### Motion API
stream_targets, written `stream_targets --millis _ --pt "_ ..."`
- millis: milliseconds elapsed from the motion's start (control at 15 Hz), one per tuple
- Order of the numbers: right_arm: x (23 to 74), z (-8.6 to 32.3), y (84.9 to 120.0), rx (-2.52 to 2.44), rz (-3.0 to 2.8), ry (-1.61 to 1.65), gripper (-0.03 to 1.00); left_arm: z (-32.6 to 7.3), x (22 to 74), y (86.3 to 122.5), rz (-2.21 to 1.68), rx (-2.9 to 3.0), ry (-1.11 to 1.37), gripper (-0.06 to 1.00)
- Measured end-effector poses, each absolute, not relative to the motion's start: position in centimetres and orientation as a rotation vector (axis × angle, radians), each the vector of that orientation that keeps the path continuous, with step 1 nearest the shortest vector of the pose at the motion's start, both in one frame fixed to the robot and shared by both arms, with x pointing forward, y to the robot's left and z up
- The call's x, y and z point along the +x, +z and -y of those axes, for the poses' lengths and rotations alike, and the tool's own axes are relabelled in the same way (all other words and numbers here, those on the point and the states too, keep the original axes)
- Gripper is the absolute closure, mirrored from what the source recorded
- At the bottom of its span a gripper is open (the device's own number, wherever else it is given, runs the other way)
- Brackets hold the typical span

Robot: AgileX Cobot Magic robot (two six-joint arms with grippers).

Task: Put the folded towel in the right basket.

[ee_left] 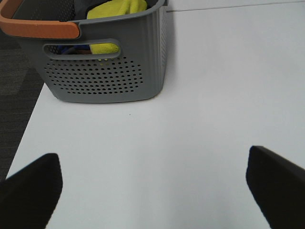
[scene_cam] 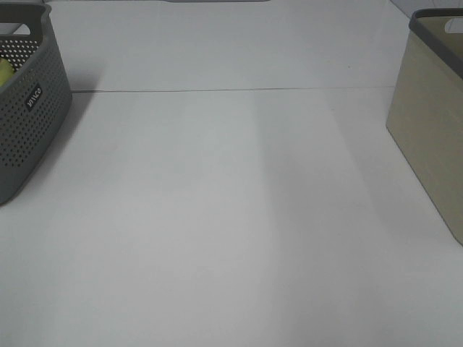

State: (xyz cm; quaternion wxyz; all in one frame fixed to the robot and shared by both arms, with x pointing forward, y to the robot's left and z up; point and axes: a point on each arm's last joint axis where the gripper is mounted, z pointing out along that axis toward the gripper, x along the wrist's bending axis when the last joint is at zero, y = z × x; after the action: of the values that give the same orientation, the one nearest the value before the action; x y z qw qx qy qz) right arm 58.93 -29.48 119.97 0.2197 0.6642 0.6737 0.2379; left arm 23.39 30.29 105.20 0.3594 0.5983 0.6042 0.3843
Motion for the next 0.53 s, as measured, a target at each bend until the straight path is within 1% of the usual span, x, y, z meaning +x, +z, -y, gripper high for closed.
stream_targets --millis 67,133,200,333,400,533 --pt "55.4 29.5 120.5 1.837 -1.862 0.652 -0.01 -30.3 23.4 105.2 -1.558 1.543 0.991 -0.05" --pt "48.2 29.6 119.9 1.846 -1.852 0.653 -0.01 -30.3 23.4 105.2 -1.558 1.543 0.991 -0.05" --pt "44.3 29.6 119.8 1.828 -1.81 0.697 -0.01 -30.3 23.4 105.2 -1.558 1.543 0.991 -0.05" --pt "37.1 29.6 118.0 1.787 -1.736 0.776 -0.01 -30.3 23.4 105.2 -1.558 1.543 0.991 -0.05" --pt "35.8 29.7 117.3 1.78 -1.724 0.786 -0.01 -30.3 23.4 105.2 -1.558 1.543 0.991 -0.05" --pt "29.6 29.8 114.4 1.694 -1.638 0.858 -0.01 -30.3 23.4 105.2 -1.558 1.543 0.991 -0.05"
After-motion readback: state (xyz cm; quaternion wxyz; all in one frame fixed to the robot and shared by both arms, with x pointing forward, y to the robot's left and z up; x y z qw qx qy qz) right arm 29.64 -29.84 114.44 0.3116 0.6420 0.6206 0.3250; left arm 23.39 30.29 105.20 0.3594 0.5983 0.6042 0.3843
